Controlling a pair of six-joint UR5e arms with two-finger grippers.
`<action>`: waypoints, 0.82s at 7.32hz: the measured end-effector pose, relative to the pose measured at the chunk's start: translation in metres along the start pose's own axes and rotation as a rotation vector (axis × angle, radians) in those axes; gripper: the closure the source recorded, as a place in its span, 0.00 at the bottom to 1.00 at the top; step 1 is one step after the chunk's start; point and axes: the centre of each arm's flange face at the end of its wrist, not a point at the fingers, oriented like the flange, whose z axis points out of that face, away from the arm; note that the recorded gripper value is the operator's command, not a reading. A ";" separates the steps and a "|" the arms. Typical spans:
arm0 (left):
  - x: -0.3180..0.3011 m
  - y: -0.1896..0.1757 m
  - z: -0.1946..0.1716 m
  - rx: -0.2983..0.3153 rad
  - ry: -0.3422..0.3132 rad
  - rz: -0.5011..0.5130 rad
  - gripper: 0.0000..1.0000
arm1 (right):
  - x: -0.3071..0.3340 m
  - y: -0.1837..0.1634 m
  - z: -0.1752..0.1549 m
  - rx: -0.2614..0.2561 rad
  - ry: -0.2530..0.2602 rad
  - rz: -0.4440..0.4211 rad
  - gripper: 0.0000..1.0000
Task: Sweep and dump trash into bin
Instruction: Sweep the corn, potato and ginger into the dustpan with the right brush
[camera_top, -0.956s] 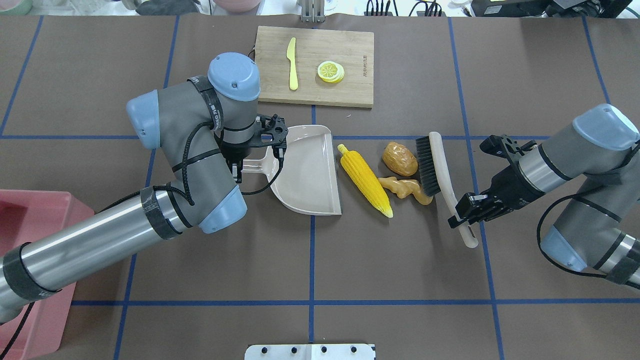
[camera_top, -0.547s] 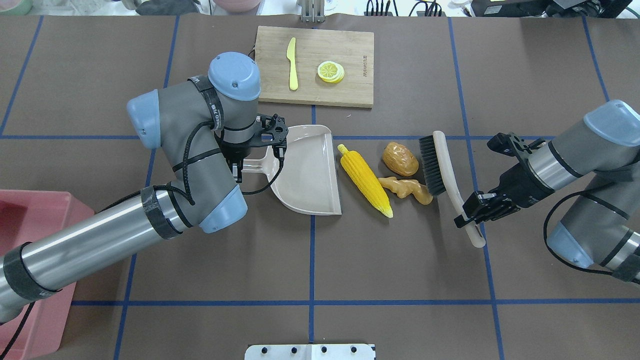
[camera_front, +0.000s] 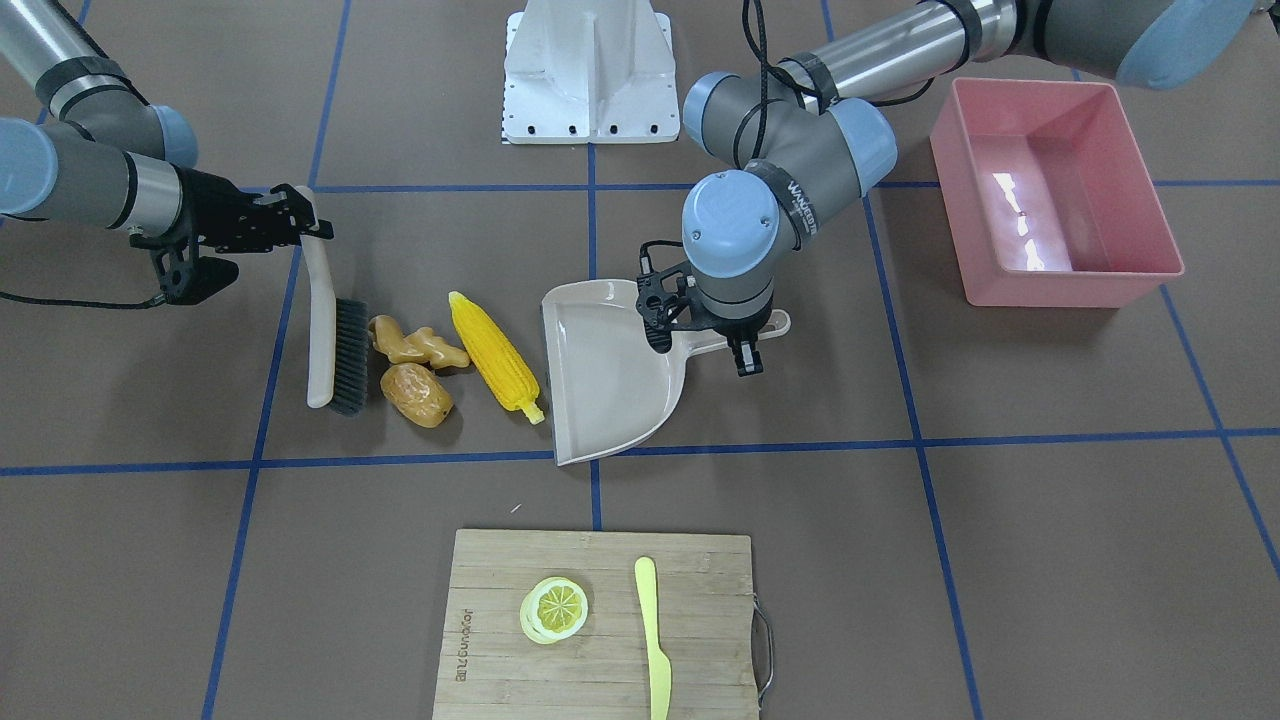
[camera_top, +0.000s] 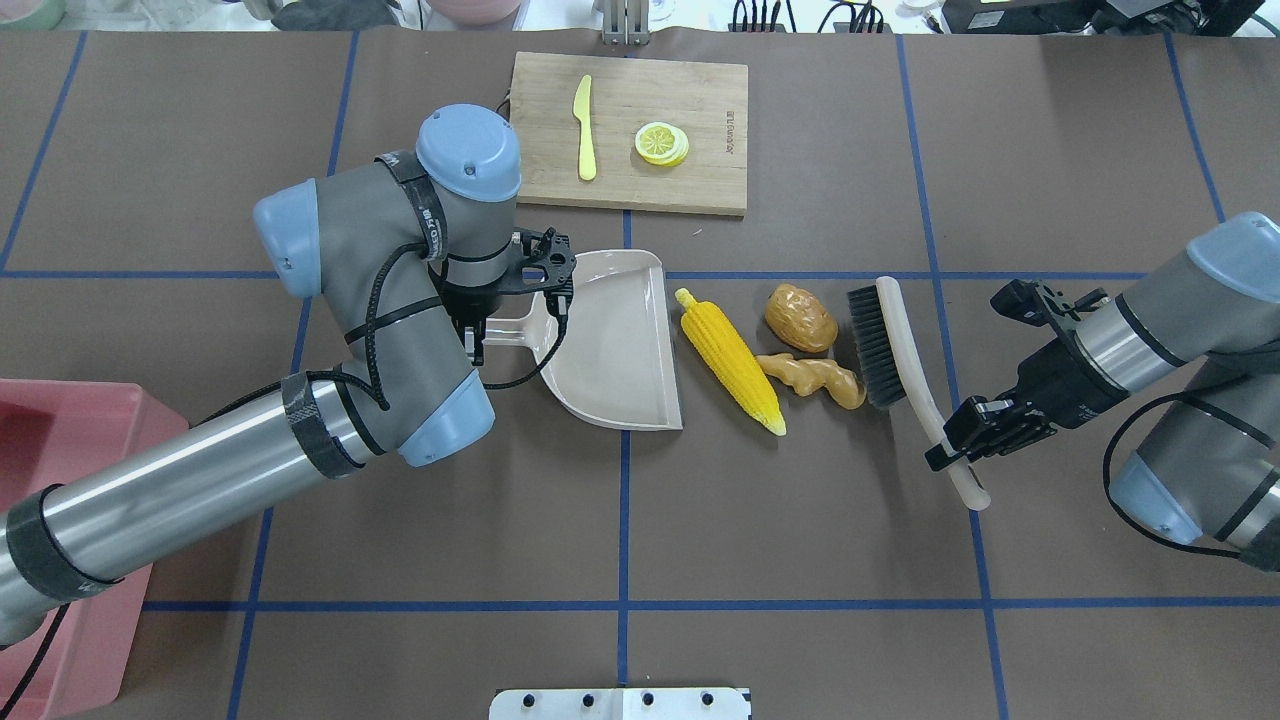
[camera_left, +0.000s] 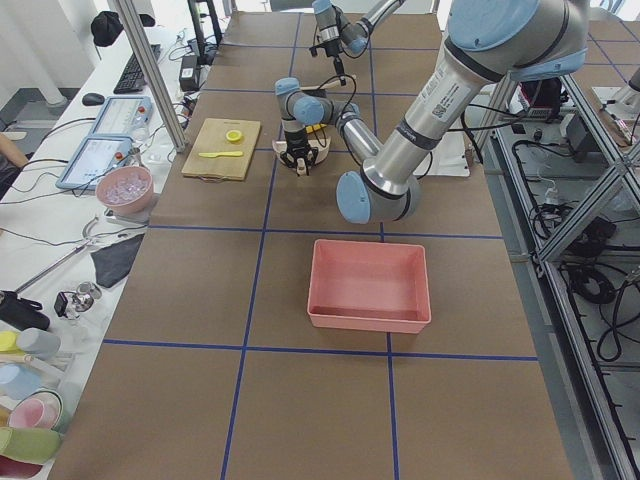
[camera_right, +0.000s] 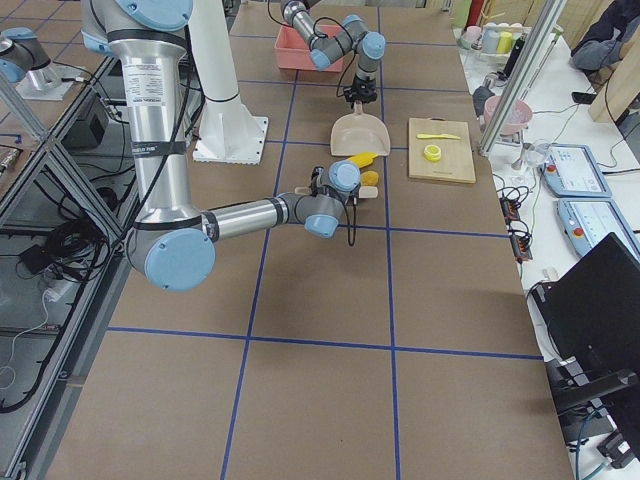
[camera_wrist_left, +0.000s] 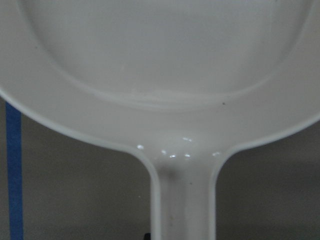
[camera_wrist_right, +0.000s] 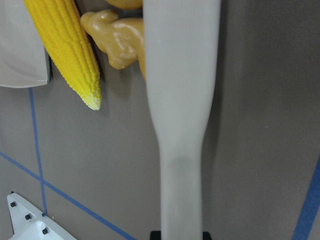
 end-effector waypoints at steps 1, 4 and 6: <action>0.000 0.000 0.000 0.000 0.000 0.000 1.00 | -0.001 0.002 0.007 -0.012 0.000 -0.005 1.00; 0.000 0.000 0.000 0.000 0.000 0.000 1.00 | -0.013 -0.002 0.023 -0.031 -0.003 -0.019 1.00; 0.000 0.001 0.001 -0.002 0.001 -0.001 1.00 | -0.030 -0.013 0.036 -0.036 -0.008 -0.029 1.00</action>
